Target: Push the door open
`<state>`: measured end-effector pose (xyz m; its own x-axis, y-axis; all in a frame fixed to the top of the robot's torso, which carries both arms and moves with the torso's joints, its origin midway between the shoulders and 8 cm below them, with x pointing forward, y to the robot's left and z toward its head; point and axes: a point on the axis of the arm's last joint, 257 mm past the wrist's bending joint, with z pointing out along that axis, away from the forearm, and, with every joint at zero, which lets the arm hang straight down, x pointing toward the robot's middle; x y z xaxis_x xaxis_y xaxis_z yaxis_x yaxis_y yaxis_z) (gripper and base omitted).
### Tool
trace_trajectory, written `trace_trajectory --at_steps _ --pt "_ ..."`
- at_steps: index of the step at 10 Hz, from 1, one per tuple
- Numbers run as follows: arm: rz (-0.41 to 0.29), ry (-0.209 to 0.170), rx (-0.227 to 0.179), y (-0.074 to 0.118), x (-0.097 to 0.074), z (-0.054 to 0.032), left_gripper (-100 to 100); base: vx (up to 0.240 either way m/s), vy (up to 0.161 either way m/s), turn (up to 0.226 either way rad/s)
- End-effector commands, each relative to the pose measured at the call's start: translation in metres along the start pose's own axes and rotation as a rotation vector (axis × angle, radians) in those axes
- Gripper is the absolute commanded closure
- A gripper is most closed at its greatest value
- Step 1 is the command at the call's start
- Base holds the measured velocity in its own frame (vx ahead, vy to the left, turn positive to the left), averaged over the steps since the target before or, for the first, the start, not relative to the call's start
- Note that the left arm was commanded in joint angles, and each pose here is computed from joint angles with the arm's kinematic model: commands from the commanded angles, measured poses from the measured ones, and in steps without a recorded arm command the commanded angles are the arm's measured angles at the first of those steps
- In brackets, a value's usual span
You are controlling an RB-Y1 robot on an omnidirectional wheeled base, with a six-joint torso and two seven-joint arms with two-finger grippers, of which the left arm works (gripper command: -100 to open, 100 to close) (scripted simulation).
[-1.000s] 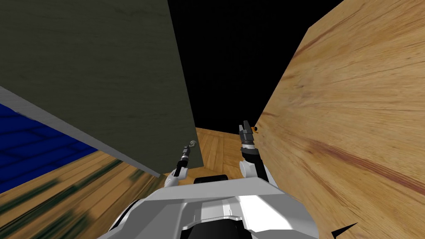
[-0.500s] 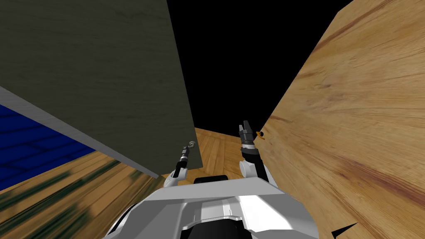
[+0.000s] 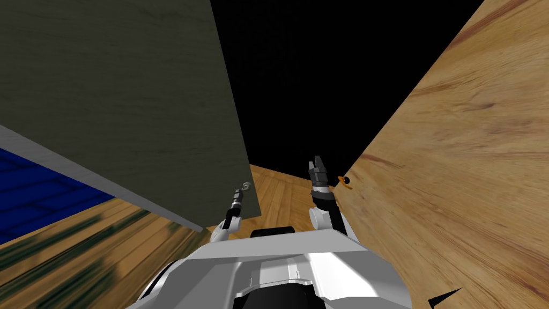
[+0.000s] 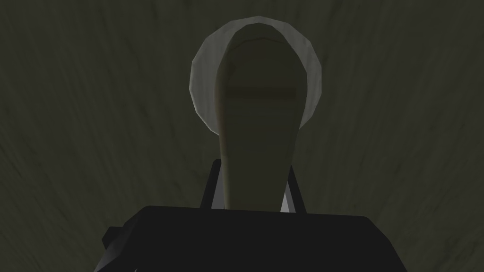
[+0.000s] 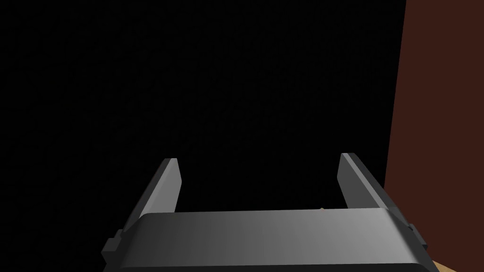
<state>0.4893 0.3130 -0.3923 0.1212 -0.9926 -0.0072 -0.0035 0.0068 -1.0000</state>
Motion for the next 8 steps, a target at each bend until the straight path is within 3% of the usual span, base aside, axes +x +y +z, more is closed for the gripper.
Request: trace_trajectory --at_steps 1,8 --pt "0.000 -0.018 0.000 0.000 -0.007 -0.0005 100 0.105 -0.027 0.042" --pt "-0.002 -0.109 0.000 0.000 -0.046 -0.0048 100 0.199 -0.035 0.039"
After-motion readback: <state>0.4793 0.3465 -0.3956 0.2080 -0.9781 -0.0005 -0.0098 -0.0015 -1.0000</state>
